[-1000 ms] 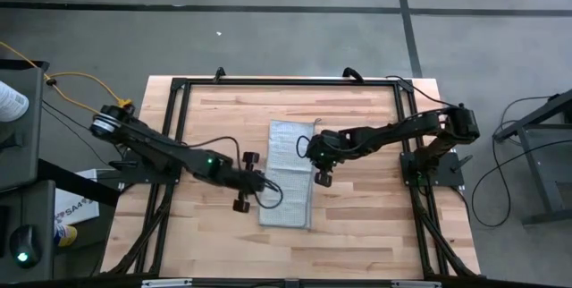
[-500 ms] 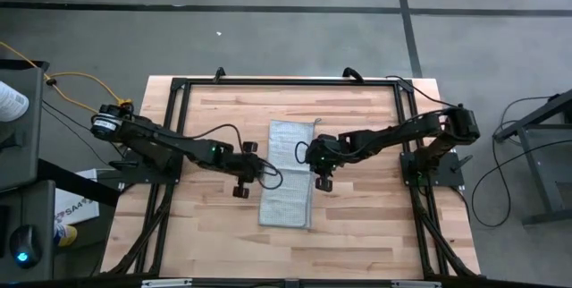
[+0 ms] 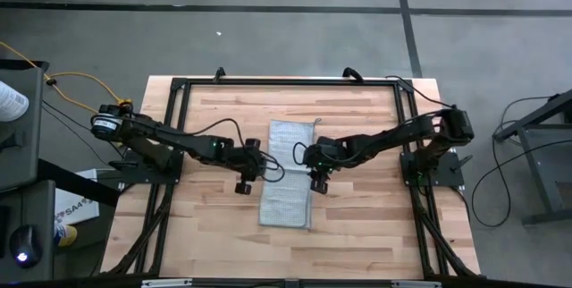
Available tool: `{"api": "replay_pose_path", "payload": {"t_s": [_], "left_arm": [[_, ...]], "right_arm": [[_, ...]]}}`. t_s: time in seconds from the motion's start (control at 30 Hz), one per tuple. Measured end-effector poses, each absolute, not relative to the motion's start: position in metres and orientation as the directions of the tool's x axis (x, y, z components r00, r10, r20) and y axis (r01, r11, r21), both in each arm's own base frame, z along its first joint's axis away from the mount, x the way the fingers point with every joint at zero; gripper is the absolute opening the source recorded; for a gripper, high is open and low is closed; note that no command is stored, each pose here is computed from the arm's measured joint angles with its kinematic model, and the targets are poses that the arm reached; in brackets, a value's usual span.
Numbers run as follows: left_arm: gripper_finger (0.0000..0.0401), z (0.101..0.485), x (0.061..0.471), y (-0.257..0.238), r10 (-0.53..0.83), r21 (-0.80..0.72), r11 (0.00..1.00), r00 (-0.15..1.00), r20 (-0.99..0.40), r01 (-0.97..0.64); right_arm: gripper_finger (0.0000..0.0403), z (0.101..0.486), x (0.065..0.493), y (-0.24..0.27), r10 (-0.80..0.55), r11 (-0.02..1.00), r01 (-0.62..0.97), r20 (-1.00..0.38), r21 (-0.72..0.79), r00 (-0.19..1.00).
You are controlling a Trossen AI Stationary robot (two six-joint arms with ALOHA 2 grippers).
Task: Fold microfiber towels
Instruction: Fold the grey towel
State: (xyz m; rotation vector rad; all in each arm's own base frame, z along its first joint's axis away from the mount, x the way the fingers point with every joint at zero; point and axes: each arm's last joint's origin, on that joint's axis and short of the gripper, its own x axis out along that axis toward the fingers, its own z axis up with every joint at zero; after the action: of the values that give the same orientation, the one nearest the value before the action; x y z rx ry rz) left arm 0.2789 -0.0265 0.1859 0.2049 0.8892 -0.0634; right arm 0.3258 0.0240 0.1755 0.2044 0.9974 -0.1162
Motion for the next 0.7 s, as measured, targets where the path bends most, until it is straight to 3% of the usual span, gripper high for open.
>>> {"api": "replay_pose_path", "payload": {"t_s": [0.47,0.7], "left_arm": [[0.0182,0.188,0.281,-0.027,0.015,0.124,0.985,0.648,-0.762,0.122],[0.0209,0.188,0.281,-0.027,0.016,0.134,0.982,0.649,-0.761,0.133]], "right_arm": [[0.0212,0.145,0.336,0.025,0.011,0.977,0.179,-0.868,0.115,0.496],[0.0224,0.144,0.338,0.025,-0.011,0.977,0.191,-0.863,0.099,0.505]]}}
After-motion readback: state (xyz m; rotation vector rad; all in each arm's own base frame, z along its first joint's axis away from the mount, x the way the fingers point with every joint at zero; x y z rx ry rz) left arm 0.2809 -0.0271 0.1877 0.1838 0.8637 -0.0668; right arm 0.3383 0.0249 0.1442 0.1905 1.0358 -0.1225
